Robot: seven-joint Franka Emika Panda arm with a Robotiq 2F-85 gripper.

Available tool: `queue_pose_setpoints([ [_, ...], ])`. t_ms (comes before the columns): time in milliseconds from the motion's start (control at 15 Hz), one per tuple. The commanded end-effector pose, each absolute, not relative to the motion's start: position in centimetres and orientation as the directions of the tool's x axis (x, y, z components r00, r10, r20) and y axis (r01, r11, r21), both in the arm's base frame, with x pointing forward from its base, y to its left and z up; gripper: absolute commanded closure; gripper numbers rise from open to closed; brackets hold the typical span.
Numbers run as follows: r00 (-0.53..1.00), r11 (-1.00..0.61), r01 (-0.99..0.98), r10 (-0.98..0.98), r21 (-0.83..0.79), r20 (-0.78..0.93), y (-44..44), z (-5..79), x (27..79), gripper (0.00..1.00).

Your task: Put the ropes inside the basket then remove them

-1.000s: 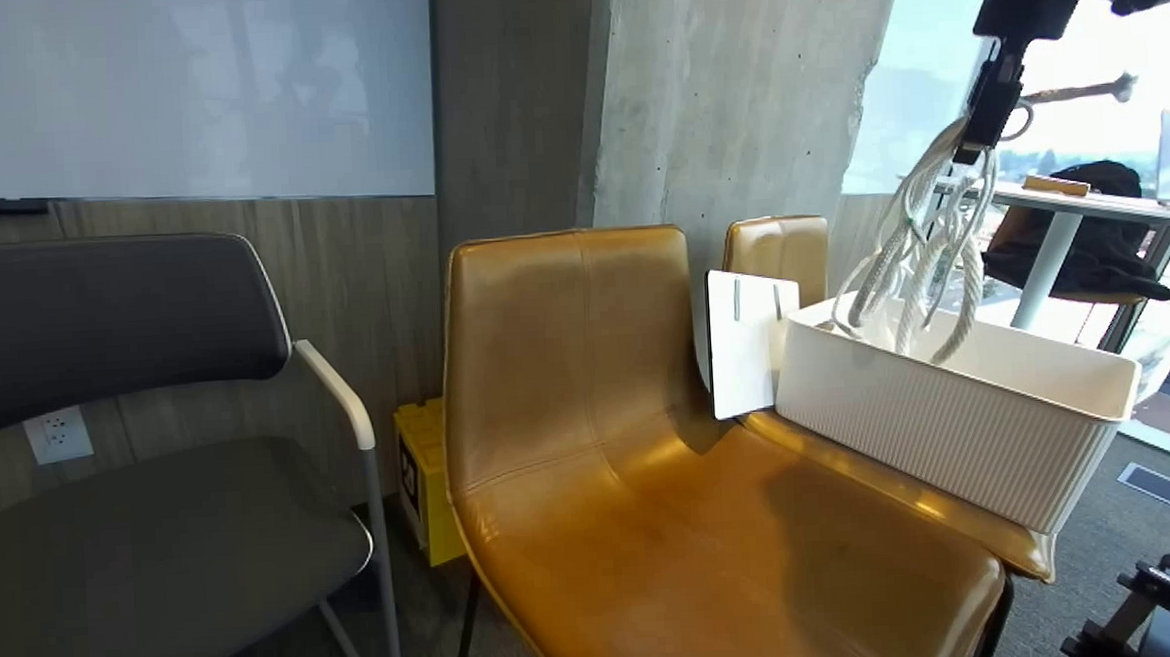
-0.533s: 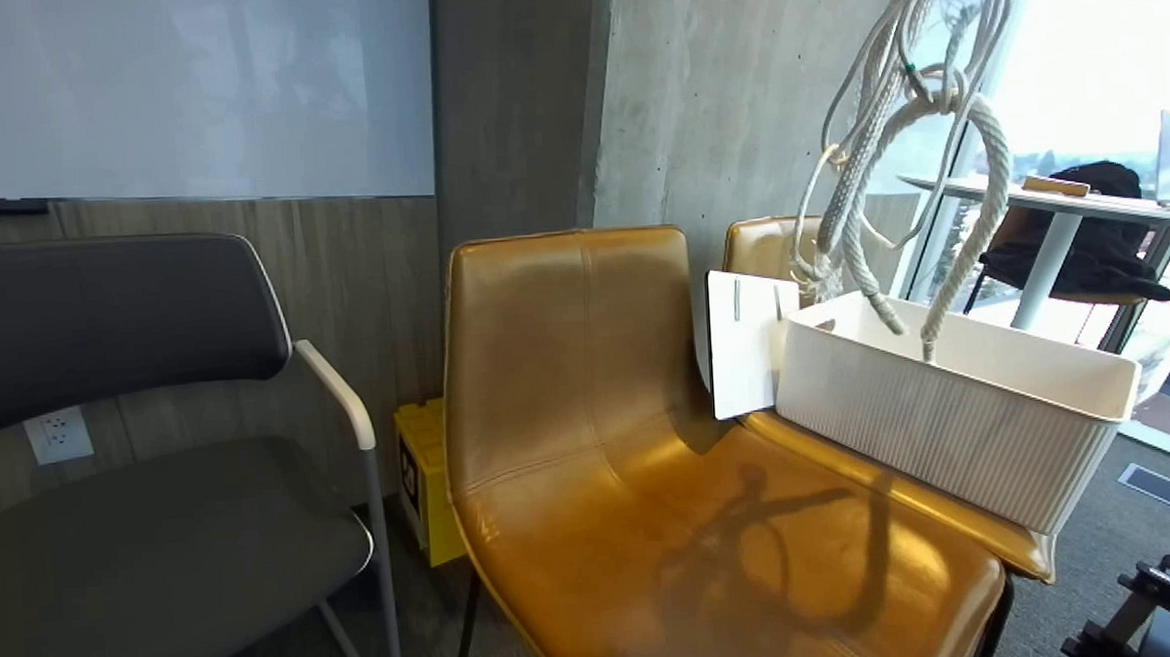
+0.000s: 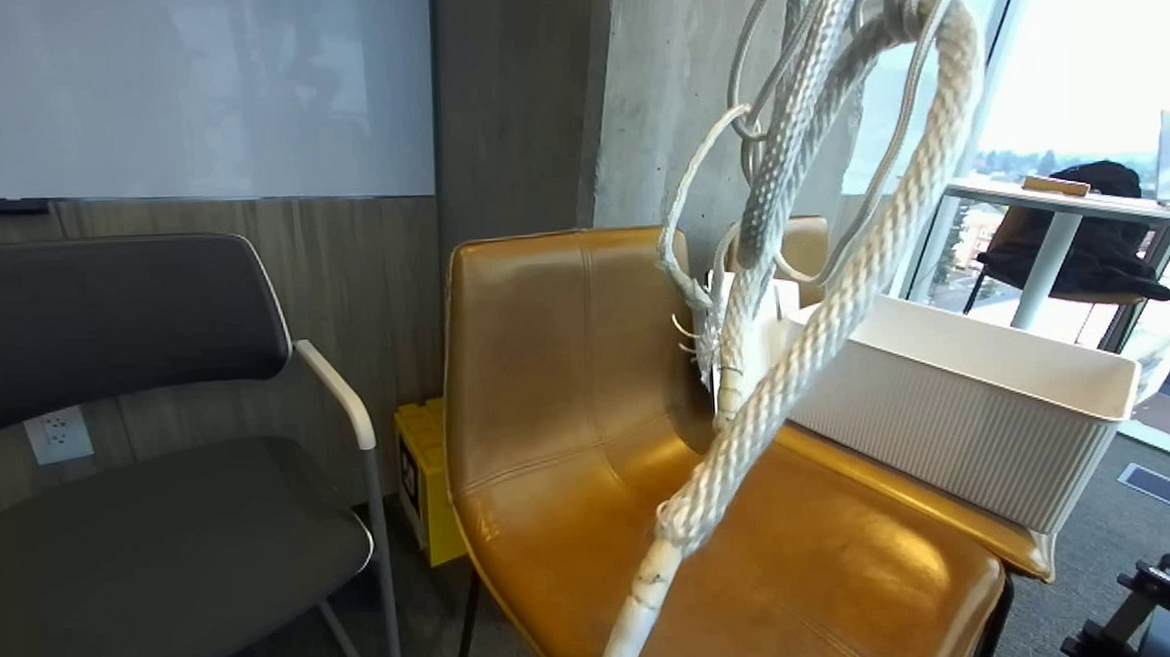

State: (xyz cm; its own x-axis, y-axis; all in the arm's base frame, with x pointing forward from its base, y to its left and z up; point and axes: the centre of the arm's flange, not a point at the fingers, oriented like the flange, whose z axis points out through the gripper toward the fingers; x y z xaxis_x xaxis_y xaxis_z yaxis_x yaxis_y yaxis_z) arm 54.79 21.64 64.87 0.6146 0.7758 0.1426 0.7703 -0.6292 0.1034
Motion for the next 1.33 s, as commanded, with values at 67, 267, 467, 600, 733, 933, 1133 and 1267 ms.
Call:
queue_pose_setpoints([
  [67,0.596,-0.606,0.793,0.793,0.063,0.124,22.5,64.0,56.9,1.00],
  [267,0.601,-0.609,0.792,0.791,0.050,0.111,21.8,62.4,57.8,1.00],
  [467,0.627,-0.633,0.773,0.774,0.047,0.088,19.2,60.5,59.1,1.00],
  [600,0.647,-0.651,0.757,0.759,0.058,0.076,16.0,59.3,60.4,1.00],
  [733,0.666,-0.669,0.741,0.743,0.050,0.069,12.8,58.6,61.5,1.00],
  [933,0.671,-0.673,0.738,0.739,0.034,0.062,10.9,57.9,61.5,0.74],
  [1133,0.644,-0.646,0.763,0.763,0.016,0.057,12.8,57.3,60.1,0.54],
  [1267,0.622,-0.623,0.782,0.781,0.005,0.051,14.6,56.6,59.1,0.39],
])
